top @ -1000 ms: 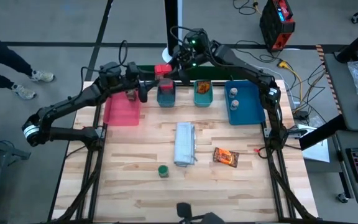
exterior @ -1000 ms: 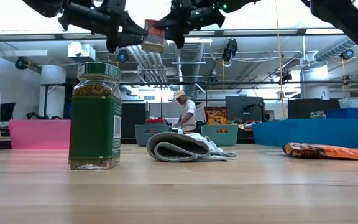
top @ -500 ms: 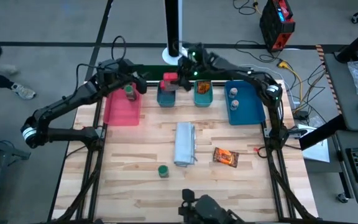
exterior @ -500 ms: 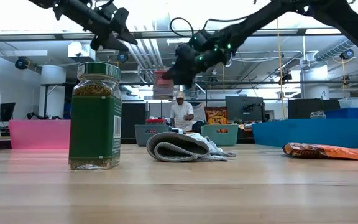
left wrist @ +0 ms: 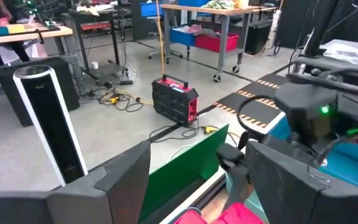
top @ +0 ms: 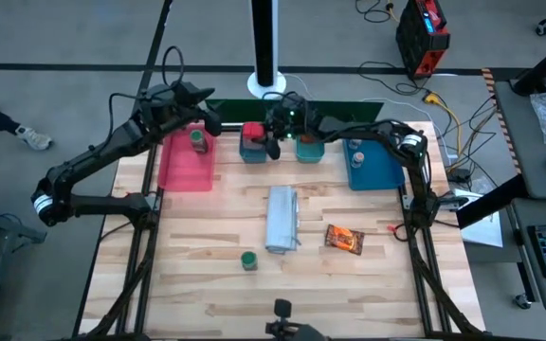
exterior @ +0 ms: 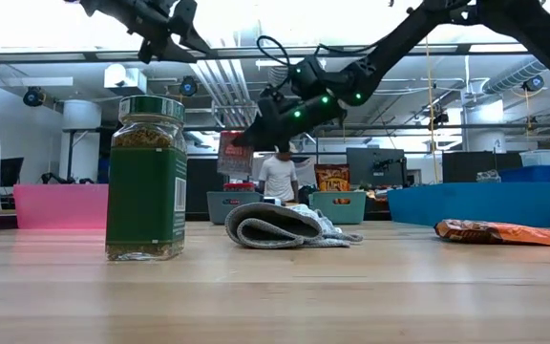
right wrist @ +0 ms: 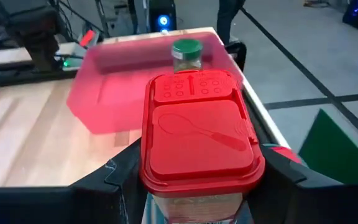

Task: Sort spices by type
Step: Put the red seasoning can into the dark green bin

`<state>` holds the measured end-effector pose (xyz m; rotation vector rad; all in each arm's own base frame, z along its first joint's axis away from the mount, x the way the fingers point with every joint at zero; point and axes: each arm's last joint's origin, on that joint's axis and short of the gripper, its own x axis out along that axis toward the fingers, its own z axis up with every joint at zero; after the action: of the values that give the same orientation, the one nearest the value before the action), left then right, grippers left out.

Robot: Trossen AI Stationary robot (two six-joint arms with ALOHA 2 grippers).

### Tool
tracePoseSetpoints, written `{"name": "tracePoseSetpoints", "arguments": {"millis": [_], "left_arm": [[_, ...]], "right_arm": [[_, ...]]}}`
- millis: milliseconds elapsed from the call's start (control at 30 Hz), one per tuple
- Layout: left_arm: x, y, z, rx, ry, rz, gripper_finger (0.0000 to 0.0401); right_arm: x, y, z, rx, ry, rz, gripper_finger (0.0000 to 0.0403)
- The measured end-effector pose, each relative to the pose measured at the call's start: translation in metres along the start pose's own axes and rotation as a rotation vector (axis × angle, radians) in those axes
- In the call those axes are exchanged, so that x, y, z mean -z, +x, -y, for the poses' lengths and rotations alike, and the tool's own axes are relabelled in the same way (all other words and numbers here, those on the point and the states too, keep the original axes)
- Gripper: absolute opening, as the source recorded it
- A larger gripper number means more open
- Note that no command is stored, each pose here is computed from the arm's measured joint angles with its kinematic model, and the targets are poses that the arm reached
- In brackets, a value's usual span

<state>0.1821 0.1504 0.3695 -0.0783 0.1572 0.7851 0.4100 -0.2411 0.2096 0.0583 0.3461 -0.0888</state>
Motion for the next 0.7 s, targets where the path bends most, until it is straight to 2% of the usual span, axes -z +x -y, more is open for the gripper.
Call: {"name": "tracePoseSetpoints", "arguments": {"millis": [200,467,700], "left_arm": [[0.001,0.001,0.0,-0.012,0.001,-0.009,0.0247],[0.002,0.001,-0.001,-0.017,0.0,-0.01,0.0247],[0.002,0.001,-0.001,-0.019,-0.016,-0.01,0.0247]], "right_arm": [[0.015,0.001,-0.002,0.061,0.003,0.016,0.0198],[0.033,0.001,-0.008,0.046,-0.016,-0.03,0.0198],[0.034,0.004,-0.01,0.042,-0.102,-0.016,0.0198]]}}
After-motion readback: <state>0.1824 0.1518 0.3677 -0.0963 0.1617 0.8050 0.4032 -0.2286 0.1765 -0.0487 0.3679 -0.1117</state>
